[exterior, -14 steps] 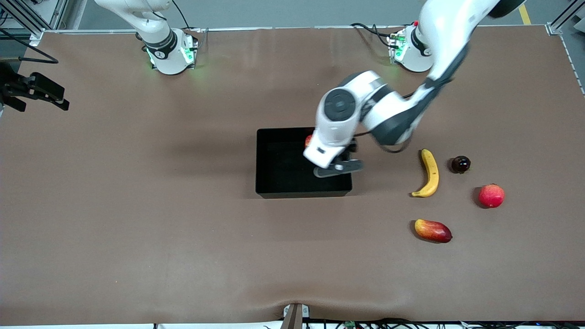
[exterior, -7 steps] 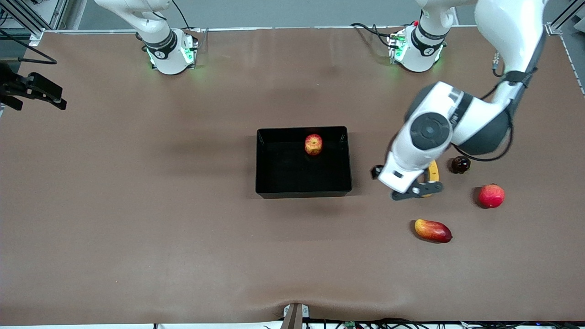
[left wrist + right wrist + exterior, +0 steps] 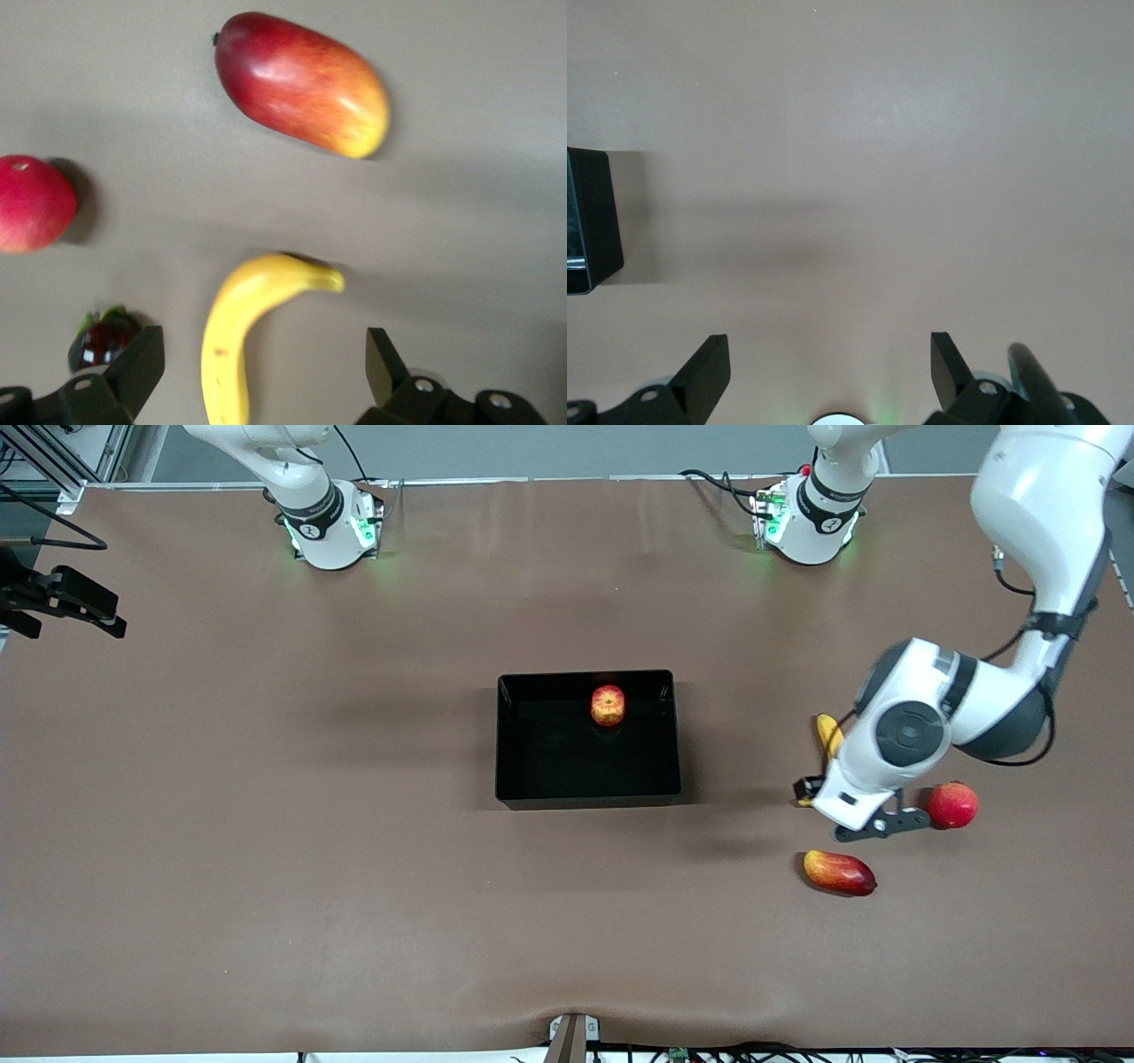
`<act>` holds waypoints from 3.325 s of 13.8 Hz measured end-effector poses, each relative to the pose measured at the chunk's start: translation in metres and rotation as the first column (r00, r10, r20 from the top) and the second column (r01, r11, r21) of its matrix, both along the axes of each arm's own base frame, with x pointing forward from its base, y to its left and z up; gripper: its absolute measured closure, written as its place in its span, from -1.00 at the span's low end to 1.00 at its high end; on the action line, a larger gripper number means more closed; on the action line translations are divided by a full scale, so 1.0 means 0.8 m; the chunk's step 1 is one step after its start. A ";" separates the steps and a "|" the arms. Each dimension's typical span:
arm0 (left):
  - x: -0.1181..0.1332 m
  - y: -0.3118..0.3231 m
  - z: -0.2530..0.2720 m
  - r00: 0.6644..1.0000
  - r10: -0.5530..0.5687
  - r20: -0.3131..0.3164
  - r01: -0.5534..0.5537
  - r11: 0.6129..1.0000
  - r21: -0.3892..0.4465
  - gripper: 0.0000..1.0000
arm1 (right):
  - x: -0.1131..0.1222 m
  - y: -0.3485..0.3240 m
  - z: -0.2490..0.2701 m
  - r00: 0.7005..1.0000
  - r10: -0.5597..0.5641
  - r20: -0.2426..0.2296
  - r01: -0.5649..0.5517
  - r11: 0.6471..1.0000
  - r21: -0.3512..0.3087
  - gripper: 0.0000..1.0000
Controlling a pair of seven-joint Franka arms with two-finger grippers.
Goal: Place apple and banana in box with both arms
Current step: 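Reach the yellow banana with the left gripper and grasp it, then carry the banana over the tray and lower it with the left gripper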
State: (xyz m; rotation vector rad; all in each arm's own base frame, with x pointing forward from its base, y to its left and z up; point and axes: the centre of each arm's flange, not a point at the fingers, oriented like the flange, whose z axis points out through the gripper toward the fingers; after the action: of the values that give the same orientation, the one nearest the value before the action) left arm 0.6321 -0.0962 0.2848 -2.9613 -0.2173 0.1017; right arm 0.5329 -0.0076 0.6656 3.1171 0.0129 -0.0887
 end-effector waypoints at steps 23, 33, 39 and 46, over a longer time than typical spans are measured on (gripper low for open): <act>-0.071 0.024 -0.105 0.982 -0.140 -0.129 0.139 0.990 -0.019 0.31 | -0.001 0.003 -0.001 1.000 0.005 -0.010 -0.005 1.000 0.001 -1.00; -0.103 -0.272 0.130 0.993 0.052 0.108 -0.040 0.993 -0.108 0.31 | -0.001 0.003 -0.001 1.000 0.004 -0.010 -0.004 1.000 0.001 -1.00; -0.138 -0.444 0.084 0.955 0.295 0.039 -0.283 0.941 -0.185 0.31 | -0.001 0.003 -0.001 1.000 0.006 -0.011 -0.006 1.000 0.001 -1.00; -0.167 -0.543 0.004 0.924 0.382 0.015 -0.371 0.905 -0.210 0.31 | -0.002 0.000 -0.001 1.000 0.001 -0.011 -0.001 1.000 0.001 -1.00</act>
State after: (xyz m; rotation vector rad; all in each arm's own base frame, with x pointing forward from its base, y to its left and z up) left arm 0.4987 -0.5309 0.2878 -3.0832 -0.8359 0.0947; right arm 0.5316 -0.0079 0.6647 3.1176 0.0143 -0.1058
